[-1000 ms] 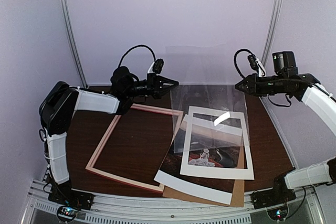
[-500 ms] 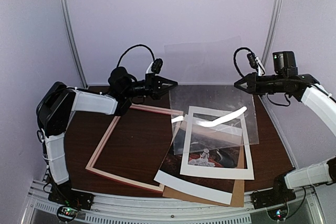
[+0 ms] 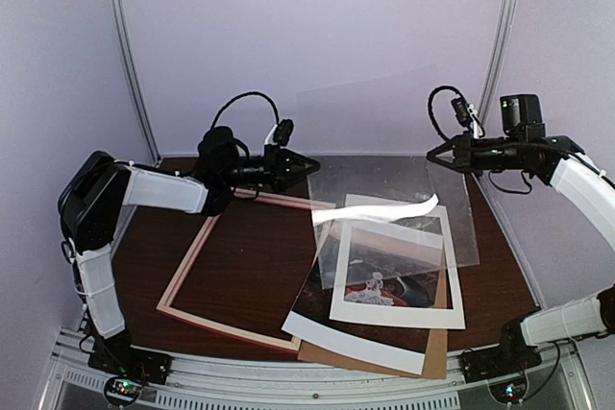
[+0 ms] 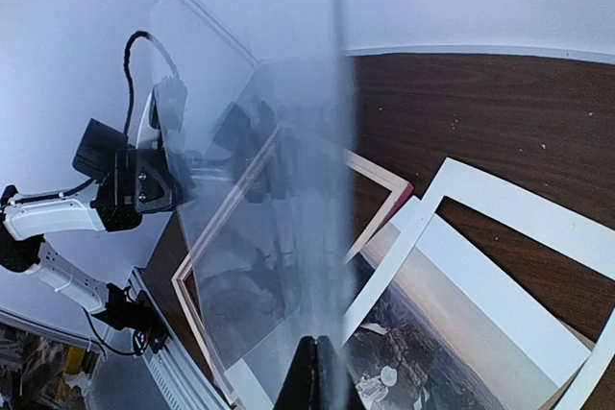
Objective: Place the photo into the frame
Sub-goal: Pass from the left arm to the right, then adjust the frame body at the center of the board.
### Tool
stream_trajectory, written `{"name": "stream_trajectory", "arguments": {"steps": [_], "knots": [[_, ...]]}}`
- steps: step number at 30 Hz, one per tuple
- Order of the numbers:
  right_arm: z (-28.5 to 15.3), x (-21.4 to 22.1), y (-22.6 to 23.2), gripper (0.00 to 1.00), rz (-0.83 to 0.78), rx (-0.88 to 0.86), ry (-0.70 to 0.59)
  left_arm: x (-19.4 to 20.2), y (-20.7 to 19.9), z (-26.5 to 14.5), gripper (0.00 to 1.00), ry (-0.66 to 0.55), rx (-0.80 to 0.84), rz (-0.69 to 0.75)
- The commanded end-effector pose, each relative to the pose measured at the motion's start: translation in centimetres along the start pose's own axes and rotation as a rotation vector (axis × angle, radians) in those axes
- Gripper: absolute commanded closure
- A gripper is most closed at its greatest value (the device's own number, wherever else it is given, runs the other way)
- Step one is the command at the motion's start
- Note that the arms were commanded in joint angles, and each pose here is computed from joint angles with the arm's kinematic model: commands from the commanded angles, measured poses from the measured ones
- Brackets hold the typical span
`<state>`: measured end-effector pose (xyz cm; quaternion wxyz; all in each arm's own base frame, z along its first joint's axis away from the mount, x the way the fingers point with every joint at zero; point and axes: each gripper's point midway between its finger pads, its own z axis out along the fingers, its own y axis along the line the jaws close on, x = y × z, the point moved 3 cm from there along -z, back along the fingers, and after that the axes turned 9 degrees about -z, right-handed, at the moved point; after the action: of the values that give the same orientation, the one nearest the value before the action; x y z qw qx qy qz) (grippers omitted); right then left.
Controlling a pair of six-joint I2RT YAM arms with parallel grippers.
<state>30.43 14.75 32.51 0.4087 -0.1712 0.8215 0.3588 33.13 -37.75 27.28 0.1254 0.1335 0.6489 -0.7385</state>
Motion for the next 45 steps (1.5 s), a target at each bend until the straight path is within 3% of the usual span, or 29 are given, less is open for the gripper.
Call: {"name": "stream_trajectory", "arguments": {"steps": [1,4,7,10,17,25,35,45], "knots": [[-1.3,-0.6,-0.6,1.00,0.047,0.051,-0.042,-1.3,1.9,-3.8,0.66,-0.076,-0.244,0.052],[-1.6,-0.4,-0.4,1.00,0.061,0.059,-0.034,-1.7,4.3,-7.1,0.40,-0.124,-0.608,0.111],[-2.0,-0.2,-0.4,1.00,0.069,0.079,-0.032,-1.6,6.1,-13.3,0.29,-0.142,-1.114,0.196],[-2.4,-0.2,0.1,1.00,0.078,0.071,-0.035,-2.1,6.7,-18.6,0.19,-0.155,-1.452,0.249],[-3.6,-1.3,2.2,1.00,0.074,0.016,-0.061,-0.4,13.0,-26.8,0.14,0.013,-1.828,0.049],[-2.8,-1.0,2.3,1.00,0.086,-0.019,-0.042,0.4,16.8,-30.3,0.17,0.102,-1.935,-0.065],[-2.5,-0.7,1.8,1.00,0.096,0.000,-0.027,2.0,20.0,-29.5,0.51,0.147,-1.796,-0.151],[-2.2,-0.6,1.3,1.00,0.103,0.028,-0.004,5.1,20.2,-28.1,0.70,0.028,-1.635,-0.205]]}}
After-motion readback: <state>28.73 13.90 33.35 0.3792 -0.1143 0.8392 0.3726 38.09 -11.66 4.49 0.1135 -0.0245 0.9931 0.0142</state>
